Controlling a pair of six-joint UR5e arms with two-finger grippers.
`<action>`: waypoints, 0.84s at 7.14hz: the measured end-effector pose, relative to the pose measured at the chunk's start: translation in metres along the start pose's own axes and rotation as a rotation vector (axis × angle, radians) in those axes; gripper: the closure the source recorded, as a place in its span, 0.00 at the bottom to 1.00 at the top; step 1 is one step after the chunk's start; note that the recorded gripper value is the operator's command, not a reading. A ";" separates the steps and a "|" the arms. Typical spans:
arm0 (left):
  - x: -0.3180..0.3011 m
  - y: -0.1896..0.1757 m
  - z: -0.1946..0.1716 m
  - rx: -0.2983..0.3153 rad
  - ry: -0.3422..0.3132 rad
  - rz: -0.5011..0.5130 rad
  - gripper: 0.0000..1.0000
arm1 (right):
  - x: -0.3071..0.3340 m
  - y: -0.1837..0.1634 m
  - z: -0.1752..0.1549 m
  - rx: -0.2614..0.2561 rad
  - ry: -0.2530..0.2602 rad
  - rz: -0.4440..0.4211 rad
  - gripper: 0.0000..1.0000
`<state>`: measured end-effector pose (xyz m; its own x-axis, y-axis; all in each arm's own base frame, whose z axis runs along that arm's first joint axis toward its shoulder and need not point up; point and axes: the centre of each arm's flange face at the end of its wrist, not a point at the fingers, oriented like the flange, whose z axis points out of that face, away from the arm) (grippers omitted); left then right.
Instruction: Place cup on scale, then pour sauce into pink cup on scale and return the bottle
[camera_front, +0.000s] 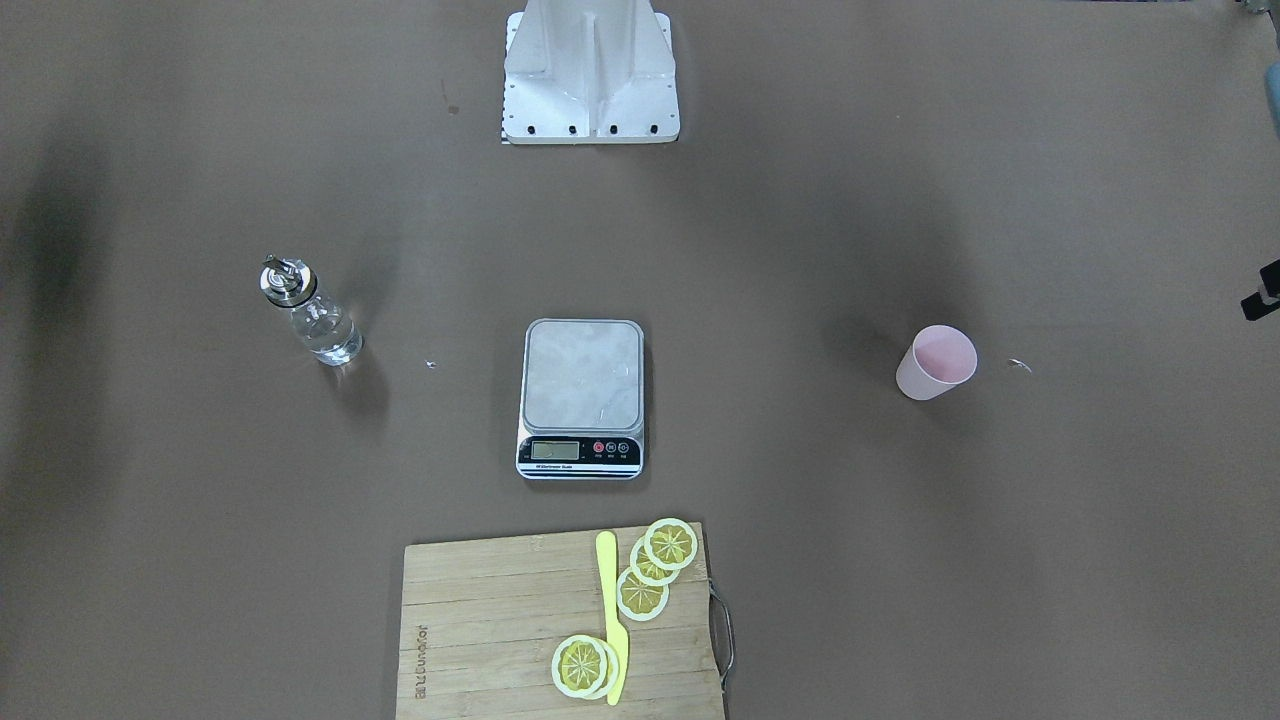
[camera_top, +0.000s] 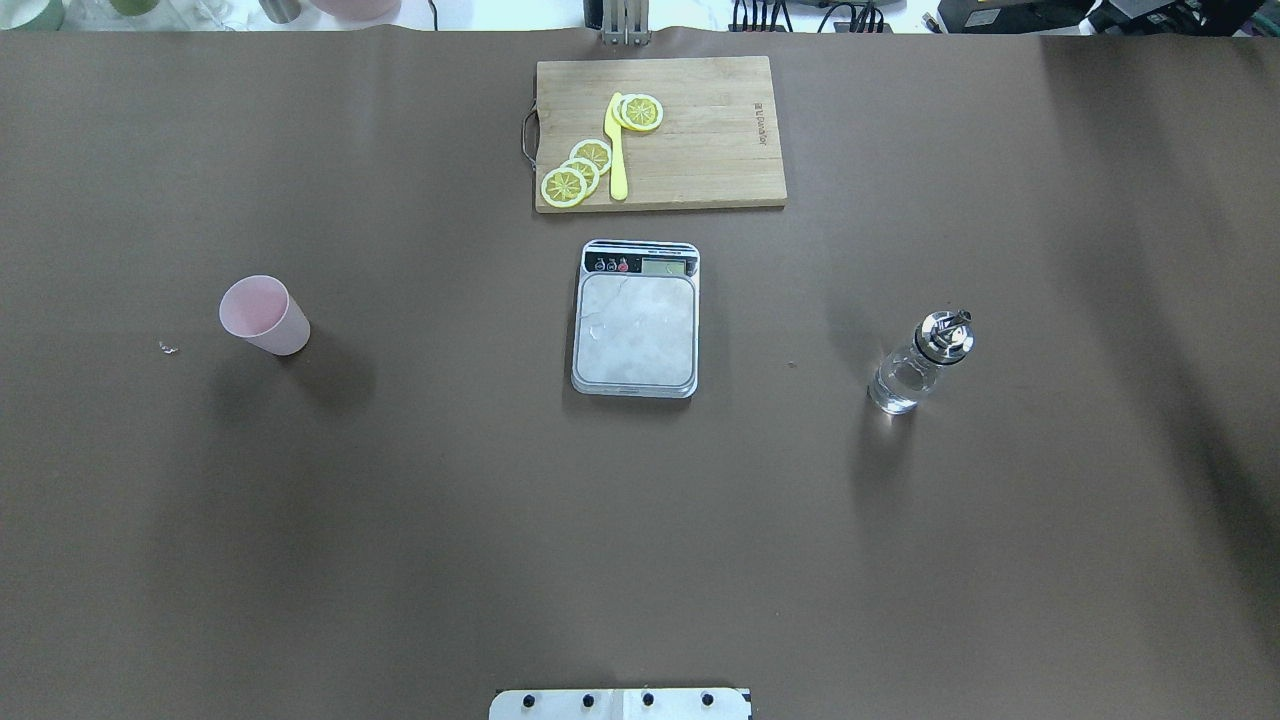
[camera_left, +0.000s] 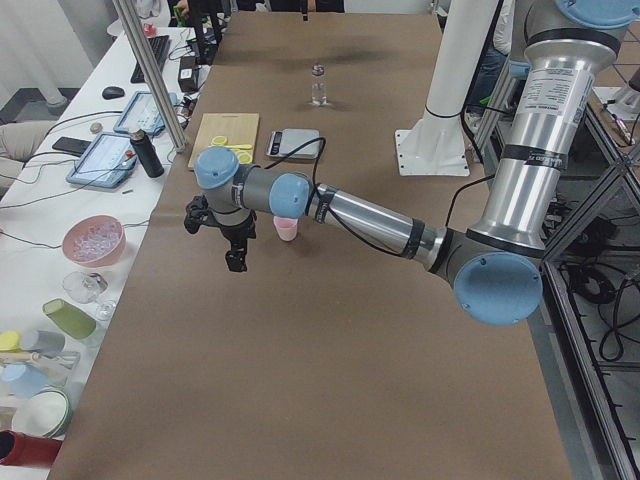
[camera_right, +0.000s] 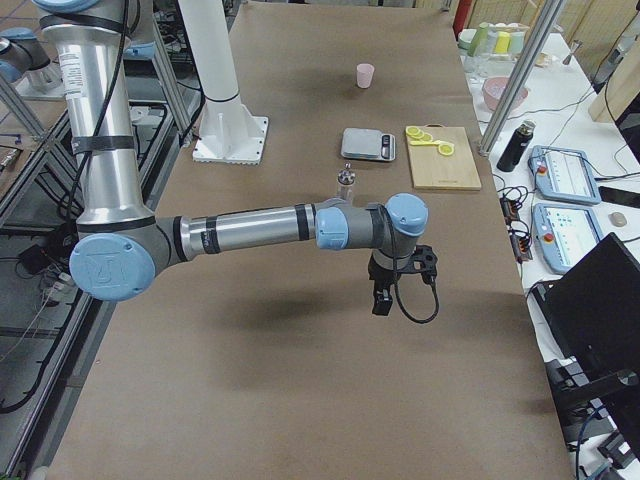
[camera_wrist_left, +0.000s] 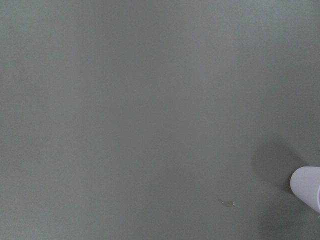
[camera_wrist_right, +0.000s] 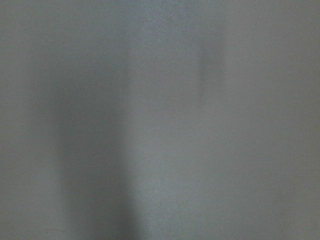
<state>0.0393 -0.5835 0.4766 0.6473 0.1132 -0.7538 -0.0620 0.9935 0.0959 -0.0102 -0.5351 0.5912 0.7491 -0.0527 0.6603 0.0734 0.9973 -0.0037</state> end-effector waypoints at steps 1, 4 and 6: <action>0.026 -0.009 0.007 -0.009 0.004 0.002 0.00 | 0.000 0.000 0.000 -0.001 0.000 0.001 0.00; 0.089 -0.013 0.051 -0.067 0.011 -0.008 0.02 | 0.000 0.000 0.000 -0.001 -0.001 0.001 0.00; 0.110 -0.006 0.078 -0.068 0.020 -0.010 0.02 | 0.000 0.000 0.000 0.000 -0.001 0.001 0.00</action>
<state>0.1699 -0.5777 0.4433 0.6331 0.1033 -0.7672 -0.1078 0.9932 0.0448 -0.0103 -0.5351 0.5911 0.7483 -0.0513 0.6614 0.0725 0.9974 -0.0047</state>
